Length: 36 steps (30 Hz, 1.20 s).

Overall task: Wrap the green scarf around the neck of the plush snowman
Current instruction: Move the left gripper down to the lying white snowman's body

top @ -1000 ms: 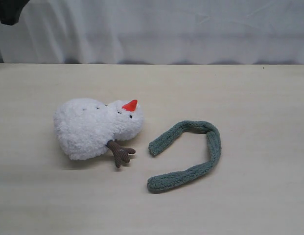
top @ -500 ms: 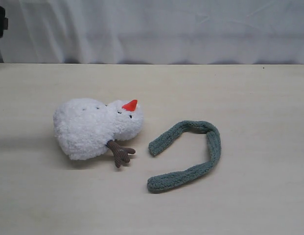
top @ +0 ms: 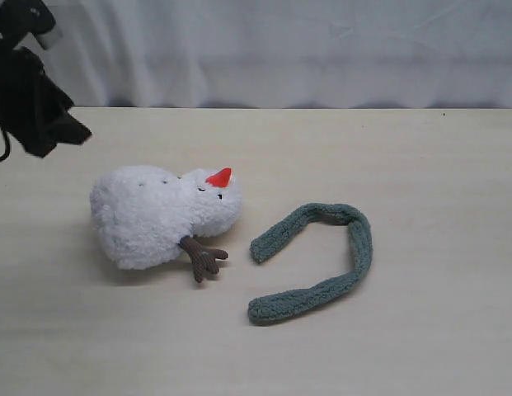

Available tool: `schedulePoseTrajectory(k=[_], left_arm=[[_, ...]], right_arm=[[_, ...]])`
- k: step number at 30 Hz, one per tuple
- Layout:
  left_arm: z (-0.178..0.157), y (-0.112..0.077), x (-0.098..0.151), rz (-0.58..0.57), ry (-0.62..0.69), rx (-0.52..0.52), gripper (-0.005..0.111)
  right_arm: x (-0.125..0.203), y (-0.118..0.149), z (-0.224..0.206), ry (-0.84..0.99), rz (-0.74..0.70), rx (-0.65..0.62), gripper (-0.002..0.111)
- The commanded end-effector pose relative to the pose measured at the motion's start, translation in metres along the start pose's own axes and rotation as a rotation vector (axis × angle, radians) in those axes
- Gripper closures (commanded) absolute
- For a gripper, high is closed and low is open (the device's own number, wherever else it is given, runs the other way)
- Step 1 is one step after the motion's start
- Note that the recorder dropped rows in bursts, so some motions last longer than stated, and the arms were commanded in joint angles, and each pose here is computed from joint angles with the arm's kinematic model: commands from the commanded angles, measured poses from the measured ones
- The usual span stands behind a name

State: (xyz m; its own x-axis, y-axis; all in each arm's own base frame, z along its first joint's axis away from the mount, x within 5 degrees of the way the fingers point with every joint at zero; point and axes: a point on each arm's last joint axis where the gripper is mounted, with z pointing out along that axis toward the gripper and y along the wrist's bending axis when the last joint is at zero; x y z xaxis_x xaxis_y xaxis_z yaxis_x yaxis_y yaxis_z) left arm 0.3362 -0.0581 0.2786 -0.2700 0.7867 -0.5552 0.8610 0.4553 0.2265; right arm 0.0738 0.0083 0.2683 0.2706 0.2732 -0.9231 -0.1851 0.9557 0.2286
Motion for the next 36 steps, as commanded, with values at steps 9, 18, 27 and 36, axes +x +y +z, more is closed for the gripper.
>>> schedulePoseTrajectory(k=[9, 18, 27, 36], left_arm=[[0.061, -0.113, -0.036, 0.919, 0.068, 0.197, 0.040], [0.068, -0.094, -0.045, 0.504, -0.010, -0.144, 0.040], [0.027, -0.008, -0.042, -0.235, -0.196, -0.436, 0.078], [0.085, 0.004, -0.010, -0.267, -0.080, -0.403, 0.107]], right_arm=[[0.002, 0.000, 0.000, 0.025, 0.000, 0.007, 0.073], [0.004, -0.001, 0.000, 0.047, 0.000, 0.011, 0.073], [0.005, -0.001, 0.000, 0.062, 0.002, 0.014, 0.073], [0.009, -0.002, 0.000, 0.103, 0.002, 0.023, 0.073]])
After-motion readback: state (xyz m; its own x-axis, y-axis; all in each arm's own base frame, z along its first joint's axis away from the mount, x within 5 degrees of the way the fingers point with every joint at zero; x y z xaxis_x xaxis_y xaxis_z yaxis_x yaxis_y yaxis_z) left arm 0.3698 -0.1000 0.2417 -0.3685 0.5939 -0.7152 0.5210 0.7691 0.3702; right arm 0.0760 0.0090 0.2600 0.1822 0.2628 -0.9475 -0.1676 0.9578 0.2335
